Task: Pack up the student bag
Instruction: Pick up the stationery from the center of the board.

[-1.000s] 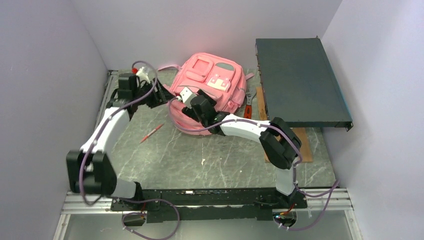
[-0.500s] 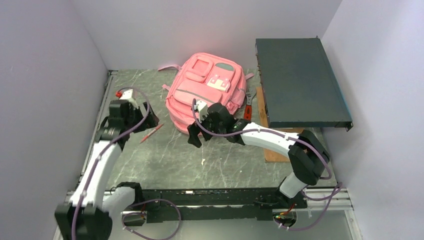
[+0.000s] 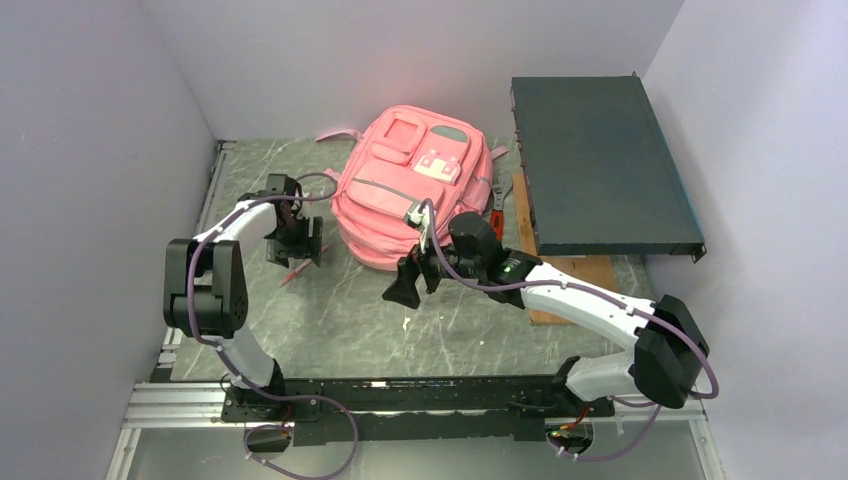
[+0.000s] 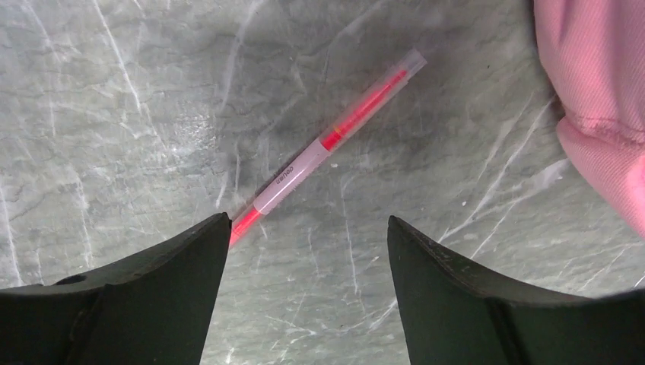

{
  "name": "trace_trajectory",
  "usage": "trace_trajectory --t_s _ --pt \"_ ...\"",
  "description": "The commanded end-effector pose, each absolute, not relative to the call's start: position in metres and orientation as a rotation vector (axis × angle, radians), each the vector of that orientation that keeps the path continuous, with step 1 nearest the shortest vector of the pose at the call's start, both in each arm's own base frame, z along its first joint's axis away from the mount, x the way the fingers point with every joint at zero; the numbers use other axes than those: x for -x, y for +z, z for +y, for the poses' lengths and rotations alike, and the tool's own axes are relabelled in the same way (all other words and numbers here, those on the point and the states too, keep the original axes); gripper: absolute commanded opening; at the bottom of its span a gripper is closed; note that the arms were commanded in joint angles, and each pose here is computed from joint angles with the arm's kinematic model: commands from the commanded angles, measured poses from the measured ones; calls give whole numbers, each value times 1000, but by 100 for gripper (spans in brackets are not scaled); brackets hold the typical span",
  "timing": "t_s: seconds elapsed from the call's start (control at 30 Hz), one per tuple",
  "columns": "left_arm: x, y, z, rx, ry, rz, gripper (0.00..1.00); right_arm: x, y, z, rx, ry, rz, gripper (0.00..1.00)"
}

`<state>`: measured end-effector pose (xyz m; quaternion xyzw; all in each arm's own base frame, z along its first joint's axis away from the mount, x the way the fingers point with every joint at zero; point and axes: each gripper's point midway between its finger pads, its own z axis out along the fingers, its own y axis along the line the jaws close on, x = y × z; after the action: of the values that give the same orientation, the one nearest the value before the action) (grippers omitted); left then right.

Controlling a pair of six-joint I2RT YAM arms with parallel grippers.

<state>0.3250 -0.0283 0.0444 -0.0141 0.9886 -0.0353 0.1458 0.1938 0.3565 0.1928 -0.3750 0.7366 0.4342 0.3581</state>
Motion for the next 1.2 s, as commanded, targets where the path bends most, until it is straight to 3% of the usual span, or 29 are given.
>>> trace_trajectory --t_s 0.0,0.3,0.53,0.73,0.83,0.97,1.17 --pt "-333 54 -31 -51 -113 2816 78 -198 207 353 969 1091 1837 100" --pt "-326 24 -28 -30 -77 2926 58 -208 219 355 888 1073 1886 100" --pt "-313 10 -38 -108 -38 3011 41 -232 228 332 626 957 1891 100" --pt "-308 10 -47 -167 -32 3026 31 -230 222 338 676 976 1932 100" --pt "-307 12 -51 -177 -71 3021 14 -229 222 343 682 1003 1950 100" --pt "-308 21 -56 -184 -106 2992 0 -230 218 346 676 1014 1966 100" --pt "-313 55 -66 -180 -197 2854 0 -235 213 346 633 998 2002 100"
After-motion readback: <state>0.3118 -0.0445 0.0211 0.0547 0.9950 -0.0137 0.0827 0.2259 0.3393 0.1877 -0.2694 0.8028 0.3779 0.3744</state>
